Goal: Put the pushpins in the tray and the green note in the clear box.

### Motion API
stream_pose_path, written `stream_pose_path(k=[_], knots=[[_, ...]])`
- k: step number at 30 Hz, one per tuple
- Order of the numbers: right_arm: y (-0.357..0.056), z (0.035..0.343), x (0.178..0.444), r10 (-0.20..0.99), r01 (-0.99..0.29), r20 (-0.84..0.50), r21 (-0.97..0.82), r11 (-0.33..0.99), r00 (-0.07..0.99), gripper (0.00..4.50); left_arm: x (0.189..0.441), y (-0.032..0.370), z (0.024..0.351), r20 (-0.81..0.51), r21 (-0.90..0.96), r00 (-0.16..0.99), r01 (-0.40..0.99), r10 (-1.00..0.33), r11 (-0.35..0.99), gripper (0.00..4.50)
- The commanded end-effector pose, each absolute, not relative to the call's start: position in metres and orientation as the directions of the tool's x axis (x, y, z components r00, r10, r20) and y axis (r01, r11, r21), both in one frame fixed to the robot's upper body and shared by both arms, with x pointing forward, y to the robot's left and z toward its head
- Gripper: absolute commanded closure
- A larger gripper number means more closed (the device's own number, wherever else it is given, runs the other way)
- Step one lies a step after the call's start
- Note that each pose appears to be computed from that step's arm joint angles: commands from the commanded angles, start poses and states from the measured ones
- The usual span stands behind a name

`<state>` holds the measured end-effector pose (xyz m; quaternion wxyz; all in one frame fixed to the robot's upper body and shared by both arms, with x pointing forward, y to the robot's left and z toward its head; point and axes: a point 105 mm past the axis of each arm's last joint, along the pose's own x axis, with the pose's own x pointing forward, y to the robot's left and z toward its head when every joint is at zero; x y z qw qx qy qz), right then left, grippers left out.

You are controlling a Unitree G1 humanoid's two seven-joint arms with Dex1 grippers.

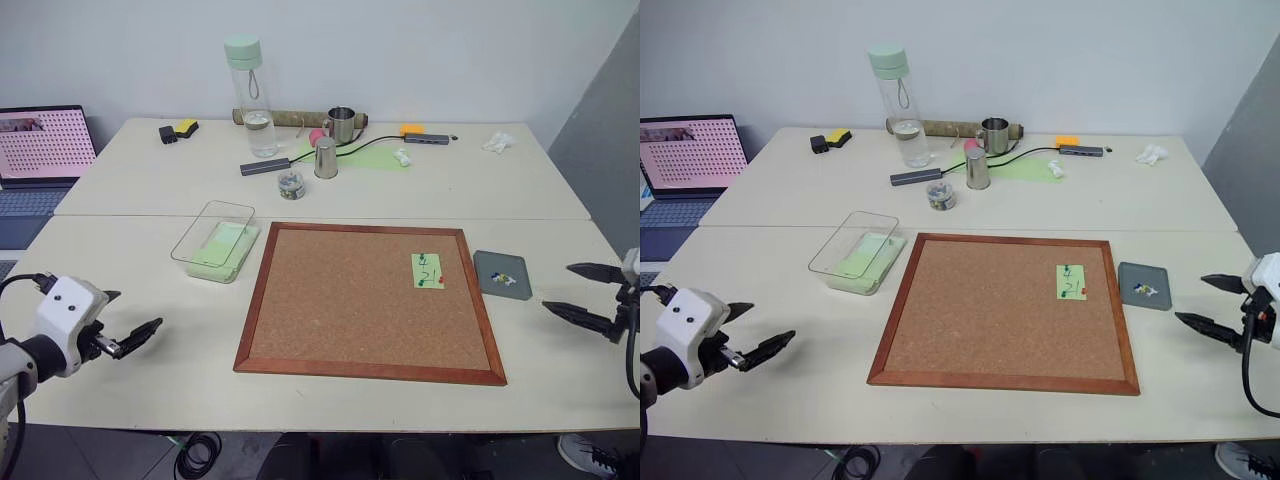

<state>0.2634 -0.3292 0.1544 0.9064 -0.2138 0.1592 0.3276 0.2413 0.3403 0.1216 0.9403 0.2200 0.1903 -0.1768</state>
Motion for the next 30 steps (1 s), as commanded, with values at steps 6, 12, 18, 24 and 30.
stream_pose_path(k=[6,12,18,24,30], knots=[[-0.331,0.166,0.265,0.521,-0.653,-0.409,-0.318,0.688,0.749,0.00,0.240,0.339,0.126,-0.449,0.361,0.855,0.439,-0.260,0.822,0.00],[-0.328,0.164,0.266,0.531,-0.662,-0.411,-0.310,0.683,0.741,0.00,0.240,0.342,0.125,-0.460,0.376,0.855,0.433,-0.240,0.819,0.00],[-0.325,0.164,0.268,0.543,-0.670,-0.408,-0.306,0.676,0.734,0.00,0.241,0.345,0.125,-0.463,0.391,0.856,0.431,-0.230,0.813,0.00],[-0.321,0.163,0.270,0.550,-0.674,-0.404,-0.304,0.673,0.731,0.00,0.244,0.343,0.124,-0.456,0.386,0.858,0.430,-0.236,0.816,0.00],[-0.319,0.163,0.270,0.556,-0.679,-0.402,-0.303,0.669,0.727,0.00,0.246,0.337,0.123,-0.456,0.365,0.848,0.455,-0.270,0.812,0.00]])
